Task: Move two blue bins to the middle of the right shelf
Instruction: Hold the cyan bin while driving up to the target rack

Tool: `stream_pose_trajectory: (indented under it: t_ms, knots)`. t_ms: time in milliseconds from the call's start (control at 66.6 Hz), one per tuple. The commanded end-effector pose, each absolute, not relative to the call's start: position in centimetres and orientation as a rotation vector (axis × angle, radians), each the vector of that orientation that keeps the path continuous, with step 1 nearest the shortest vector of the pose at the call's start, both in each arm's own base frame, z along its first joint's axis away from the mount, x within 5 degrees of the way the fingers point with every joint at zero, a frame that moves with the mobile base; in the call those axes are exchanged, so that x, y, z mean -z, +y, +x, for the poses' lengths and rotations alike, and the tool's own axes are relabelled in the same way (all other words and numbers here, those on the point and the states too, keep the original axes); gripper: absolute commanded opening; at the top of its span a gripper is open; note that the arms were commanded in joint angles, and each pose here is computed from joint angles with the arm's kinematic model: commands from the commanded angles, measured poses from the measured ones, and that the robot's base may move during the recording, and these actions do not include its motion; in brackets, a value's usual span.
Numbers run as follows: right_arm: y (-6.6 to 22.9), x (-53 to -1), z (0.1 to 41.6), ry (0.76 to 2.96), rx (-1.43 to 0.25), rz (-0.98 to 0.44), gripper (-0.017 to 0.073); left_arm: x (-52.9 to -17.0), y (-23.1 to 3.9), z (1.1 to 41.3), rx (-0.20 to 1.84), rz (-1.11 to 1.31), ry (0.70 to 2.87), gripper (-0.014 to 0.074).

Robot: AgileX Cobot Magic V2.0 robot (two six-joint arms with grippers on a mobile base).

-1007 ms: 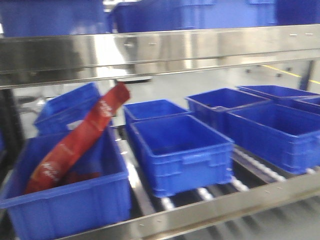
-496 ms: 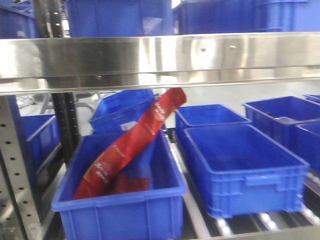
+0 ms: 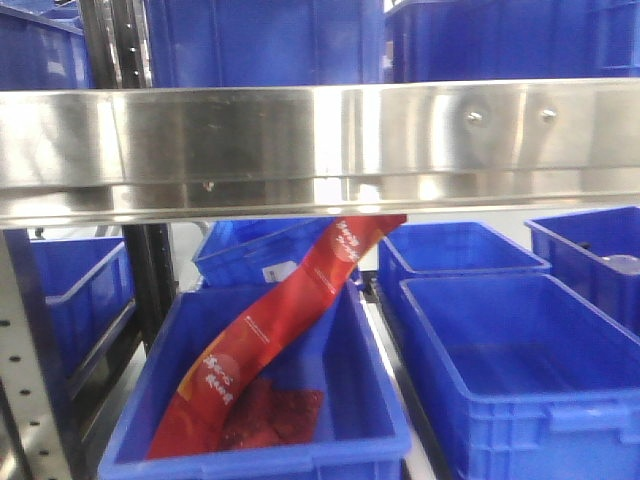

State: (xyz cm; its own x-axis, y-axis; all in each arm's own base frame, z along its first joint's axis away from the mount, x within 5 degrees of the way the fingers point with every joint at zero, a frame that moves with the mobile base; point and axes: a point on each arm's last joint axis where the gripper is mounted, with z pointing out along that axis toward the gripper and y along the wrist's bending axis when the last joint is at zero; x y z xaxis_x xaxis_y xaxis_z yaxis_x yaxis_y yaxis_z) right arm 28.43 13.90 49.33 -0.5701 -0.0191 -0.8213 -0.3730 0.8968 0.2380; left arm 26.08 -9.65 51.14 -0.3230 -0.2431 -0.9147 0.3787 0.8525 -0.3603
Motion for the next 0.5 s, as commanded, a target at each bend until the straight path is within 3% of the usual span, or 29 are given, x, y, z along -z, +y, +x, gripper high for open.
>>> stream_pose_trajectory:
  t_ms: [0, 481]
  knots:
    - [14.62, -51.41, 27.94, 1.977, -0.609, -0.266, -0.0157, -52.37, -10.25, 25.07, 0.748, 0.083, 1.735, -0.0111]
    - [14.62, -51.41, 27.94, 1.977, -0.609, -0.266, -0.0157, -52.37, -10.25, 25.07, 0.748, 0.083, 1.735, -0.0111]
